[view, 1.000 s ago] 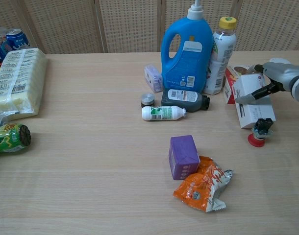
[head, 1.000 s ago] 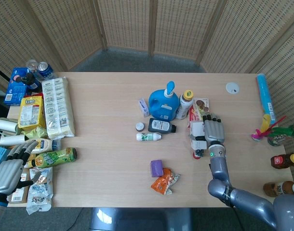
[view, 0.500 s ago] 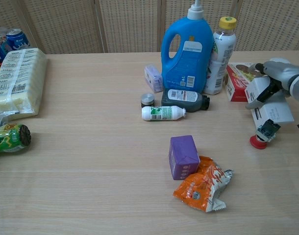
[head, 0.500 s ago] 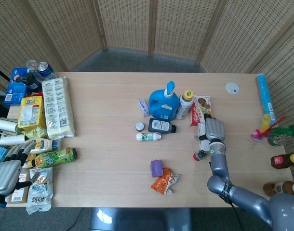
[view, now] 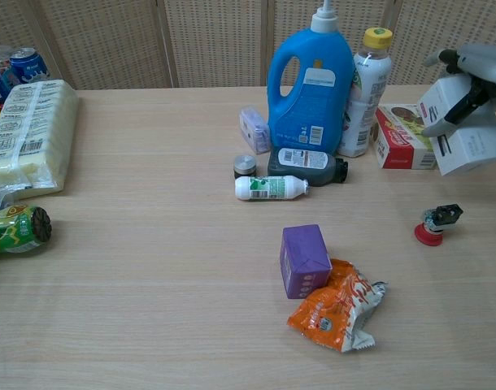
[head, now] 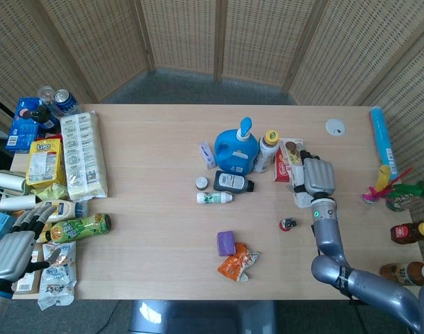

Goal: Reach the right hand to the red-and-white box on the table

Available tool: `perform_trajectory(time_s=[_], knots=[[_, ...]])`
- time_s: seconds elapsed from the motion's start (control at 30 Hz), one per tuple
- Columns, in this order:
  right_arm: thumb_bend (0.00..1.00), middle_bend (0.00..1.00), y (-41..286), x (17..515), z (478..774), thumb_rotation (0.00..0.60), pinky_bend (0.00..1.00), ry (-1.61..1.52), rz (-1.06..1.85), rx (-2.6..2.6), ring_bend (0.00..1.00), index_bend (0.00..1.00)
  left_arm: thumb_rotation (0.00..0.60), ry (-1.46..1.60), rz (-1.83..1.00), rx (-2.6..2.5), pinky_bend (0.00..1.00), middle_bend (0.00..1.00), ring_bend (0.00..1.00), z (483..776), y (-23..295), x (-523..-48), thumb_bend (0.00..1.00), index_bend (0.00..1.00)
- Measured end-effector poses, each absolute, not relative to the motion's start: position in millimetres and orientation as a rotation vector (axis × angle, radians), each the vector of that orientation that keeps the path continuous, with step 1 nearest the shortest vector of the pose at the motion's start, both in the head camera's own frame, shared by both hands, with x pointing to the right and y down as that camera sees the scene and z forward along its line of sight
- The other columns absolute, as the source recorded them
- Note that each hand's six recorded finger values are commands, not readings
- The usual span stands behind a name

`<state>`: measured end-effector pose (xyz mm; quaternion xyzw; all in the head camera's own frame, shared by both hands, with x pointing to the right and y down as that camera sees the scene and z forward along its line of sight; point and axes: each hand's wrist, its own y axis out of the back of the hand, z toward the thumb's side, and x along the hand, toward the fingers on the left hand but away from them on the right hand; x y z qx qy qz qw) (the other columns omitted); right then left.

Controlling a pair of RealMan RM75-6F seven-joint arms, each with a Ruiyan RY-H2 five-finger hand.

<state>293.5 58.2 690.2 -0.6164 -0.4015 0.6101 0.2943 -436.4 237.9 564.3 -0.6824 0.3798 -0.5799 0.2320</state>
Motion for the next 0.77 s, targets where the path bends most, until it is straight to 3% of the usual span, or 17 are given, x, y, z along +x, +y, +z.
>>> perform_trajectory(time_s=[0.47,0.77], knots=[[0.14,0.3,25,256,578,0.6,0.87,-1.066,1.376,-1.653,0.68,0.04,0.6,1.075,-1.572,-1.857,0.0,0.0,0.0,548,247,-439,0.37,0.0],[0.14,0.29,26,239,539,0.6,0.86,-1.051,1.309,-1.648,0.68,0.04,0.6,1.097,-1.567,-1.851,0.0,0.0,0.0,542,255,-447,0.37,0.0]])
